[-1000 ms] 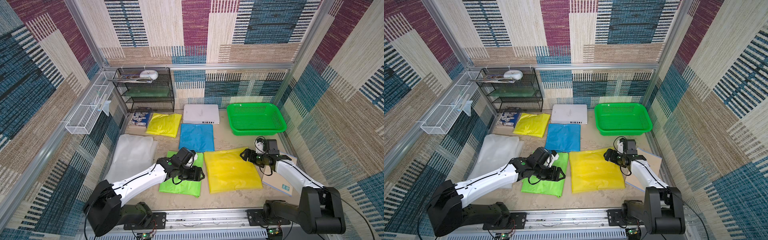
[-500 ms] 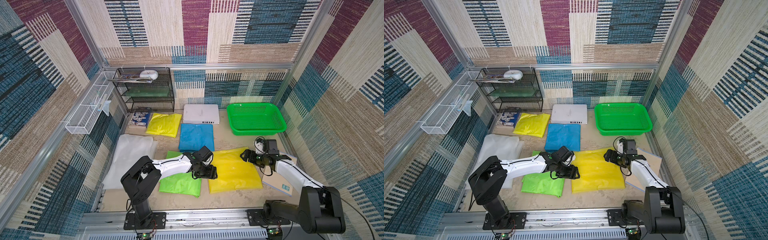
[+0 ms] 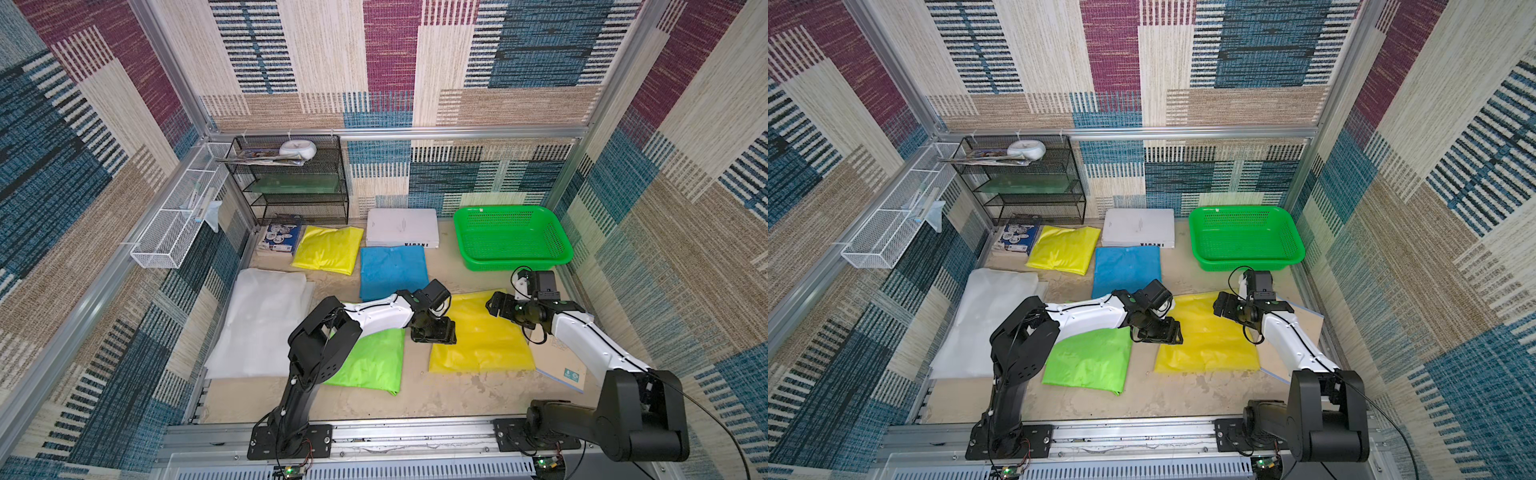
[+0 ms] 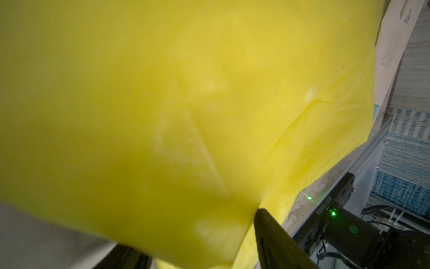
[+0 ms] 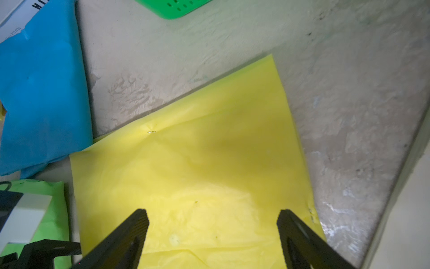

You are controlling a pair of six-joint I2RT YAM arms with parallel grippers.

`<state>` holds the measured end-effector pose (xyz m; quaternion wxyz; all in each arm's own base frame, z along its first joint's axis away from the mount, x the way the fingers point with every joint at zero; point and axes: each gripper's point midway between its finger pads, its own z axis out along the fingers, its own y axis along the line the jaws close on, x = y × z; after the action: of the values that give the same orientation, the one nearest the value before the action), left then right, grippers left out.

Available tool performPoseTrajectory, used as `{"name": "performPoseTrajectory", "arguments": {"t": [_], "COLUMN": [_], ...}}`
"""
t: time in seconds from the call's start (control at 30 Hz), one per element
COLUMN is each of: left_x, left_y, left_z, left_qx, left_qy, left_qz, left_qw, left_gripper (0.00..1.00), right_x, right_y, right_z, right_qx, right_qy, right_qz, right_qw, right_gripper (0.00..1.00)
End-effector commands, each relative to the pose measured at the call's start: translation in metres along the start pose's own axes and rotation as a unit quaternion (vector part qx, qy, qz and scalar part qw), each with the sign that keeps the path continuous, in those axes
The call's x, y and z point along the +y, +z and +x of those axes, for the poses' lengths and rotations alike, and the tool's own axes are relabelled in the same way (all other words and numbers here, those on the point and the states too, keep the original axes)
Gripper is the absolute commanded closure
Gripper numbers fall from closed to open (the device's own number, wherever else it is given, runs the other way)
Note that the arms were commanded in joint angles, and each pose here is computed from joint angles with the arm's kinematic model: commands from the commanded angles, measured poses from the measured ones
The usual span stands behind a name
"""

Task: Put the folded raincoat in the basket
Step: Adjust the raincoat at the center of the board.

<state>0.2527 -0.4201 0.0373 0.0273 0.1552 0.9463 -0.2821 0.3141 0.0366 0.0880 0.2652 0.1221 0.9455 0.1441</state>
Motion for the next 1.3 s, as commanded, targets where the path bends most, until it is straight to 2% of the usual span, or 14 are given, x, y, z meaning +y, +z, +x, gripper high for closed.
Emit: {"name": "performPoseTrajectory", "arguments": {"t": [0.0, 0.1, 0.17, 0.4, 0.6, 0.77, 0.83, 0.97, 1.1, 1.27], "left_x": [-0.003, 0.005, 0.025, 0.091, 0.148, 0.174, 0.174, 0.143, 0.104, 0.081], "left_y": [0.007, -0.006, -0.019, -0.049, -0.073, -0.098, -0.105, -0.109, -0.118, -0.127], "left_z": [0.003, 0.001, 0.002, 0.012, 0.012, 0.013, 0.013, 0.005, -0.003, 0.003], "left_qx": [0.023, 0.012, 0.0, -0.018, -0.03, -0.046, -0.052, -0.068, -0.079, -0.072], "left_qy": [0.021, 0.036, 0.031, -0.021, -0.076, -0.103, -0.106, -0.092, -0.07, -0.045], "left_qz": [-0.013, -0.044, -0.083, -0.125, -0.174, -0.177, -0.163, -0.086, -0.004, 0.015], "left_qw": [0.999, 0.998, 0.996, 0.992, 0.981, 0.978, 0.98, 0.99, 0.994, 0.996], "left_gripper": [0.31, 0.28, 0.27, 0.26, 0.26, 0.25, 0.26, 0.25, 0.24, 0.24], "right_x": [-0.005, -0.001, 0.002, 0.016, 0.019, 0.024, 0.028, 0.034, 0.009, -0.007], "right_y": [-0.003, -0.004, -0.005, -0.002, -0.003, -0.004, -0.006, -0.013, -0.023, -0.024], "right_z": [-0.005, -0.007, -0.007, 0.0, -0.002, -0.012, -0.021, -0.049, -0.082, -0.111], "right_qx": [-0.007, -0.005, -0.005, 0.01, 0.007, 0.004, -0.005, -0.041, -0.1, -0.127], "right_qy": [0.004, 0.004, 0.002, -0.001, 0.001, 0.002, 0.008, 0.032, 0.112, 0.198], "right_qz": [0.017, 0.01, 0.002, -0.042, -0.047, -0.053, -0.056, -0.057, 0.012, 0.002], "right_qw": [1.0, 1.0, 1.0, 0.999, 0.999, 0.999, 0.998, 0.997, 0.989, 0.972], "right_gripper": [0.08, 0.08, 0.08, 0.09, 0.11, 0.11, 0.11, 0.1, 0.06, 0.06]}}
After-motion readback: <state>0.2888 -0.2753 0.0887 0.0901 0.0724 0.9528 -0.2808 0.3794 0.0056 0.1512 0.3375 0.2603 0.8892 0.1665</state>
